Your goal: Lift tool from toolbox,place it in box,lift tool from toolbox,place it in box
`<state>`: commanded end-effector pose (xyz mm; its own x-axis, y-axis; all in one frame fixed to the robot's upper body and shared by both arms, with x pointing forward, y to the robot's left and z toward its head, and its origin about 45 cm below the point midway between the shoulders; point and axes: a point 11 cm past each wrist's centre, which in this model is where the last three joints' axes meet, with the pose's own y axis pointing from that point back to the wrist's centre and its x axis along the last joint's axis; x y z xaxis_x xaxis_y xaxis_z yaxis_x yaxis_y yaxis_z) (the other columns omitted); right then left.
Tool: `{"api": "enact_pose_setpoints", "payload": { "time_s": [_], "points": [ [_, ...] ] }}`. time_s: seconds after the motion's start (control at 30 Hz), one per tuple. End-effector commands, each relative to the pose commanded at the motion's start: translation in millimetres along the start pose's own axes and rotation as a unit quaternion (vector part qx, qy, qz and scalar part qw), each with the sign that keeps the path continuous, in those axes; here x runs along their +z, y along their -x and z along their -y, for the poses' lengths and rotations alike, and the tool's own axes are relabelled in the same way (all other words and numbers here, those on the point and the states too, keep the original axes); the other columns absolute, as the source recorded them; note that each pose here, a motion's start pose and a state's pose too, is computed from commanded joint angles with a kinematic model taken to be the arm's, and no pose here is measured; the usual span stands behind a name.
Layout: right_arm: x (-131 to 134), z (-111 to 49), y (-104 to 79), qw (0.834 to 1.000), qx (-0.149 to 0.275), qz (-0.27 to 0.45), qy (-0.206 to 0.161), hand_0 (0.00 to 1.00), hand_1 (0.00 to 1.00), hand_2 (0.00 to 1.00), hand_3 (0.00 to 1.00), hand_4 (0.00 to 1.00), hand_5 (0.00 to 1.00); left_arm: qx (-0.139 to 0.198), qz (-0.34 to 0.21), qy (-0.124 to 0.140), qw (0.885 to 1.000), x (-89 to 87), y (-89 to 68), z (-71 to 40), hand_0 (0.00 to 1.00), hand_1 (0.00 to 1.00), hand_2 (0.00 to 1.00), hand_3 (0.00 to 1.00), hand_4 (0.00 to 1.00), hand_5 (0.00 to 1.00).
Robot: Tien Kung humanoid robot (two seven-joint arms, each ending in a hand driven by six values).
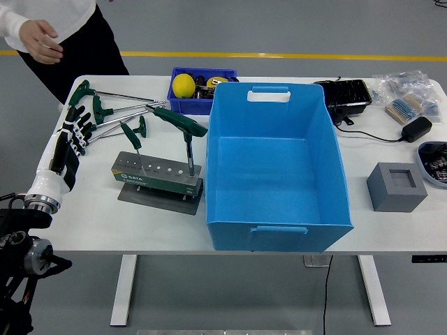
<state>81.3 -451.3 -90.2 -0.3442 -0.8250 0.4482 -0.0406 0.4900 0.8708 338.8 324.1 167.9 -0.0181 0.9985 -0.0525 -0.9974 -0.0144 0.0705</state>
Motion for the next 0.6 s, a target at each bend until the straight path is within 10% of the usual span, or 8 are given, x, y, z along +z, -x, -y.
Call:
{"api": "enact_pose_setpoints", "payload": {
  "time_s": [0.6],
  "points": [
    [-2.4,-0.2,0.1,1.0,0.0,0.002,-0.002,0.678,0.644,0.713,0.554,0.784,0.723,0.004,0.006,0.004,1.0,2.3,-1.2,0.7,0.998,0.998,0.998,0.998,0.97,0.998]
  ]
}}
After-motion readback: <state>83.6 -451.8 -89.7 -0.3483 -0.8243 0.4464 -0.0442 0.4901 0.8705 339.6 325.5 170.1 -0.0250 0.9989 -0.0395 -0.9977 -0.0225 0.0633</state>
